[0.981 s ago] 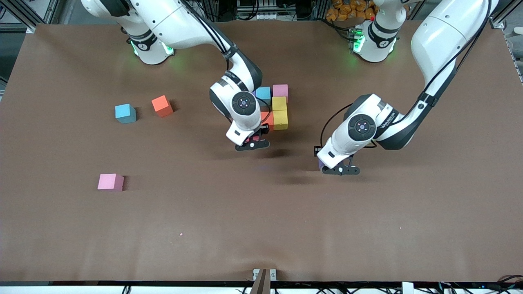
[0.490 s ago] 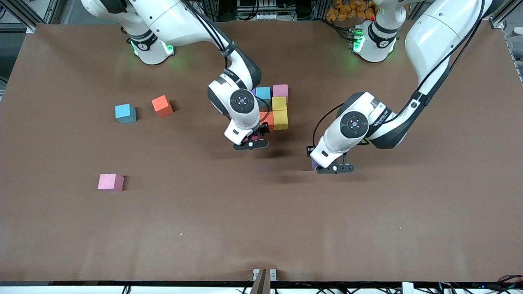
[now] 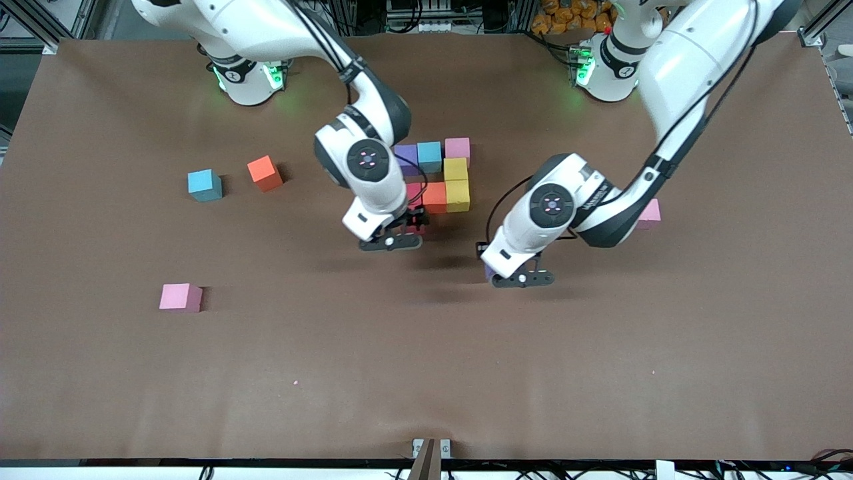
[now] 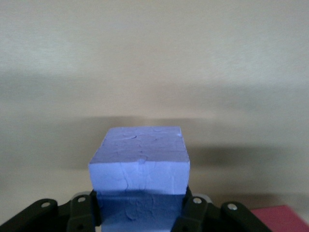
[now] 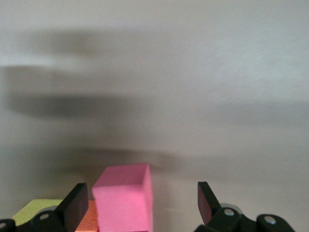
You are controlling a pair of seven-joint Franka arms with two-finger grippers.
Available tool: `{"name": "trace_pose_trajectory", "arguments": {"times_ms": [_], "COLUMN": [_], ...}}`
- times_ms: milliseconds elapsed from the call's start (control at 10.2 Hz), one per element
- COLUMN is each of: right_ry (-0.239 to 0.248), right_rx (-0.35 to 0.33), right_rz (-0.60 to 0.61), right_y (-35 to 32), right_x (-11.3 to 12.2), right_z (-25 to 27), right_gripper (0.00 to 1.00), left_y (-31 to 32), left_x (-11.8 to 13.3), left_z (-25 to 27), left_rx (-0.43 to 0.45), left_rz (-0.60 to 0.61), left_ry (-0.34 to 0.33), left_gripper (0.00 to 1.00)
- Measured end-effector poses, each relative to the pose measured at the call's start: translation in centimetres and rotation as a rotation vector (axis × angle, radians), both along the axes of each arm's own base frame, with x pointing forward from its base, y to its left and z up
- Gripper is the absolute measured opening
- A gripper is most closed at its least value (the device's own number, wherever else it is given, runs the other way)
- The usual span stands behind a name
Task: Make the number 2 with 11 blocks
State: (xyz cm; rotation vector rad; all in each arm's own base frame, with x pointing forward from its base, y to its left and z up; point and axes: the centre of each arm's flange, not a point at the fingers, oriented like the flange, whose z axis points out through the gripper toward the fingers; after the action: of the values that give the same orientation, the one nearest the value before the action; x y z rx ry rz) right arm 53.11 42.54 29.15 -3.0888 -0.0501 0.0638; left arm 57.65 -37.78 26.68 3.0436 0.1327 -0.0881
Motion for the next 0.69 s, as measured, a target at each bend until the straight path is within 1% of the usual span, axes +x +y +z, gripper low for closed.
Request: {"name": "trace_pose_trajectory", "arguments": {"times_ms": [98, 392, 589, 687], "right_ry": [0.000, 0.027, 0.024, 0.021], "right_rx": [-0.001, -0.018, -0.013, -0.009], "right_rz": [-0.029, -0.074, -0.096, -0.105], "right_y": [-2.1, -10.3, -18.6, -23.6], "right_x": [1.4, 6.1, 9.9, 11.6], "right_z": [0.8, 1.1, 1.1, 1.1], "right_gripper": [1.00, 1.00, 1.00, 1.00], "left_y": [-1.8, -5.8, -8.9, -10.4], "left_x": [-0.2, -0.6, -0.7, -1.1], "left_z": [0.0, -0.1, -0.9, -1.4], "left_rx": [0.007, 0.010, -0.003, -0.019], "left_rz": [0.024, 0.085, 0.139, 0.172], "left_ry": [-0.013, -0.047, -0.078, -0.082], "left_gripper": [0.57, 0.57, 0.57, 0.57]}}
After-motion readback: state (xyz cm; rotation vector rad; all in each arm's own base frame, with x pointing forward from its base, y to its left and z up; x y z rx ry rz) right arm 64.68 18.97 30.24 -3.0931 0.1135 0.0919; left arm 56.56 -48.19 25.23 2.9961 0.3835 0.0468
